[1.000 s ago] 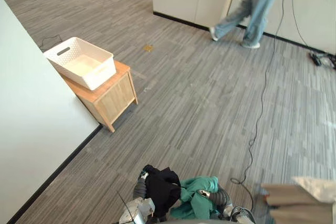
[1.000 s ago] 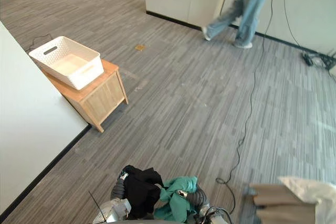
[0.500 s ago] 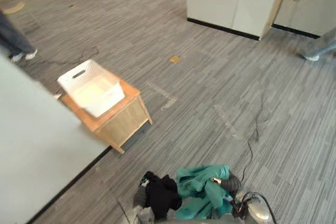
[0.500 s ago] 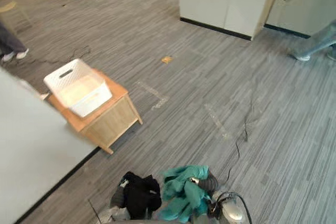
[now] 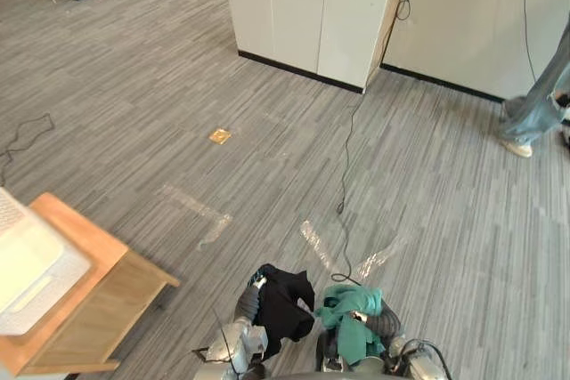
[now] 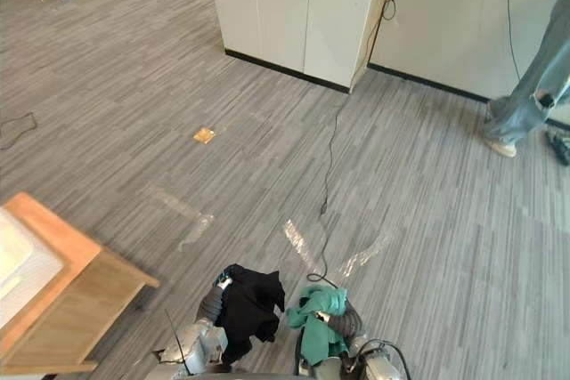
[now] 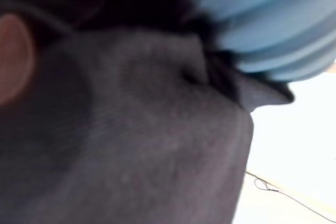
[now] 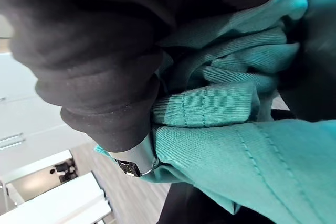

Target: Tidy the bed and pick cloth on bed and put in laundry

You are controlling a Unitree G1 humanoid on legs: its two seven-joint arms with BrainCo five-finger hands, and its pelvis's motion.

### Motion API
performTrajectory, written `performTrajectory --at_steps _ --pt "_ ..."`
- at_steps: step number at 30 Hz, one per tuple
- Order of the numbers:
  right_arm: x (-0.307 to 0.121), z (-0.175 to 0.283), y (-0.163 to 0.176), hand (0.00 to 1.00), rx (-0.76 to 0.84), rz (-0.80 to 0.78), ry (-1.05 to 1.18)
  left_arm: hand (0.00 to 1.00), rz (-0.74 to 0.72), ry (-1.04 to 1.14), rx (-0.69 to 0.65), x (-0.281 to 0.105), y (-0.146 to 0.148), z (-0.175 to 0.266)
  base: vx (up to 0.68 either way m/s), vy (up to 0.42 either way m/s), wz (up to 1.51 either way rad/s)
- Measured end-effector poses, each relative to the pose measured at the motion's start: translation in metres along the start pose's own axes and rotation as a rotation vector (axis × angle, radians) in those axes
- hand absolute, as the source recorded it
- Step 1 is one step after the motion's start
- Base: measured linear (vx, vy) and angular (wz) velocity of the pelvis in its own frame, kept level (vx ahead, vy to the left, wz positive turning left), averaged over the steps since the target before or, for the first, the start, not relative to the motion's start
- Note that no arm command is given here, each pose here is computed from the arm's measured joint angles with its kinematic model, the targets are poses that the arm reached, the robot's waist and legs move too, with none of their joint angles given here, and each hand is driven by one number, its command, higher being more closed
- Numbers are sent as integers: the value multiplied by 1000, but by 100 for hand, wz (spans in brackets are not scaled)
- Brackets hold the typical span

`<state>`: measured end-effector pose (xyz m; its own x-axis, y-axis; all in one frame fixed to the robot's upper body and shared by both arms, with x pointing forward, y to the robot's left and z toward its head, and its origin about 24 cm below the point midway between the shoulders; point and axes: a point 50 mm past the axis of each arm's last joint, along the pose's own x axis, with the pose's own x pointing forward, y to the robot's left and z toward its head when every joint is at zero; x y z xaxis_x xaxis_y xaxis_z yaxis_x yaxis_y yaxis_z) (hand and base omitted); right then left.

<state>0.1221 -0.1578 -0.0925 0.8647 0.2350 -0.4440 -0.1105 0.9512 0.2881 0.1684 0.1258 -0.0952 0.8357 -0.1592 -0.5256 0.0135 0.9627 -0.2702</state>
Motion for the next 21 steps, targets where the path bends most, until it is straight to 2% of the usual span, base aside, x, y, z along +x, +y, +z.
performTrajectory --at_steps 2,4,9,17,21 --pt "-1 -4 6 100 36 2 -4 100 3 -3 22 5 3 5 494 -449 64" --pt "6 8 0 100 17 -7 -41 100 -16 23 7 8 -5 1 401 -384 43" --pt "7 16 -10 100 -56 17 -28 100 28 106 -94 -13 -10 -33 381 -282 57" --pt "9 14 -3 100 -95 122 7 100 100 41 -219 -23 -3 -28 325 -139 81" --pt "-1 4 -10 100 -73 48 55 100 89 51 -249 -24 -10 -29 455 -62 117"
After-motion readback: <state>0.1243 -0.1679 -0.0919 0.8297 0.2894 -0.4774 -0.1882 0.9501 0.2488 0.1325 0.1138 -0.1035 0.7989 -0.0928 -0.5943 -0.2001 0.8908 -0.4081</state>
